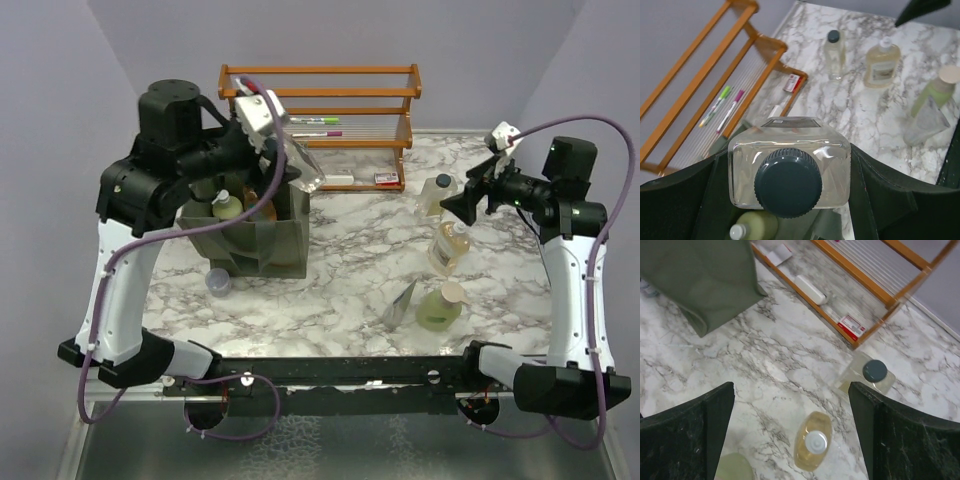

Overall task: Place the personal care products into the canvas bag
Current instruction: Place the care product in the canvas bag.

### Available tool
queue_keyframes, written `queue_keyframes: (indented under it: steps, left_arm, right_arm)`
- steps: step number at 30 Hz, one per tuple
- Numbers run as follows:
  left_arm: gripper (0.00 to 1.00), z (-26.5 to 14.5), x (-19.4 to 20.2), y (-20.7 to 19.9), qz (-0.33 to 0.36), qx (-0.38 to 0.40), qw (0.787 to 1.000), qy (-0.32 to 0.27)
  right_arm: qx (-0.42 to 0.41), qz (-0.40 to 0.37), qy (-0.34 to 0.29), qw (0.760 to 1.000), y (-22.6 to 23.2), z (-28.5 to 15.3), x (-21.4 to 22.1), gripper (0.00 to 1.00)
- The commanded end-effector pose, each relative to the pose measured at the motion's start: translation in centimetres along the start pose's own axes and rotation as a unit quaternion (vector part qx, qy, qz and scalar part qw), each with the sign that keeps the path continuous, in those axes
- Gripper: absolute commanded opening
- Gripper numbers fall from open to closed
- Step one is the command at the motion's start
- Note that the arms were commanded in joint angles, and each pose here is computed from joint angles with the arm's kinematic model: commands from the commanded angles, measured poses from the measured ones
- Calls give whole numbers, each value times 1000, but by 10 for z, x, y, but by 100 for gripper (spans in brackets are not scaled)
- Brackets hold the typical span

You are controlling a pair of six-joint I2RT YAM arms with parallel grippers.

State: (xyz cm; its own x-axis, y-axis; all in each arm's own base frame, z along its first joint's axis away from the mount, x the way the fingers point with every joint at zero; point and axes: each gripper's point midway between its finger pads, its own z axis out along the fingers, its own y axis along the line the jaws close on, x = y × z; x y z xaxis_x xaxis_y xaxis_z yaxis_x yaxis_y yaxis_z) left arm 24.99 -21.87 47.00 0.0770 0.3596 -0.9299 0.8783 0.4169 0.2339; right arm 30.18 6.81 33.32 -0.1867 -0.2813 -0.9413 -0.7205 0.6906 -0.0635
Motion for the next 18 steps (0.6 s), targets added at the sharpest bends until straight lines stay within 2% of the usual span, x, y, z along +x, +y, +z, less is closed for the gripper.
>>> queue_keyframes:
  steps: [1, 7, 12, 18]
  left_arm:
    - [0, -45, -51, 38, -18, -100, 988, -116]
    - [0, -63, -12, 86, -71, -224, 968, -85]
    - [0, -57, 22, 102, -107, -264, 957, -56]
    - [0, -50, 57, 114, -166, -295, 940, -31]
  right_arm:
    - [-23, -32, -10, 999, 7, 23, -18, 97]
    - [-102, -41, -24, 994, 32, 57, -35, 96]
    - [-161, -64, -46, 984, 71, 96, -48, 96]
    - [-203, -59, -35, 977, 126, 147, -65, 92]
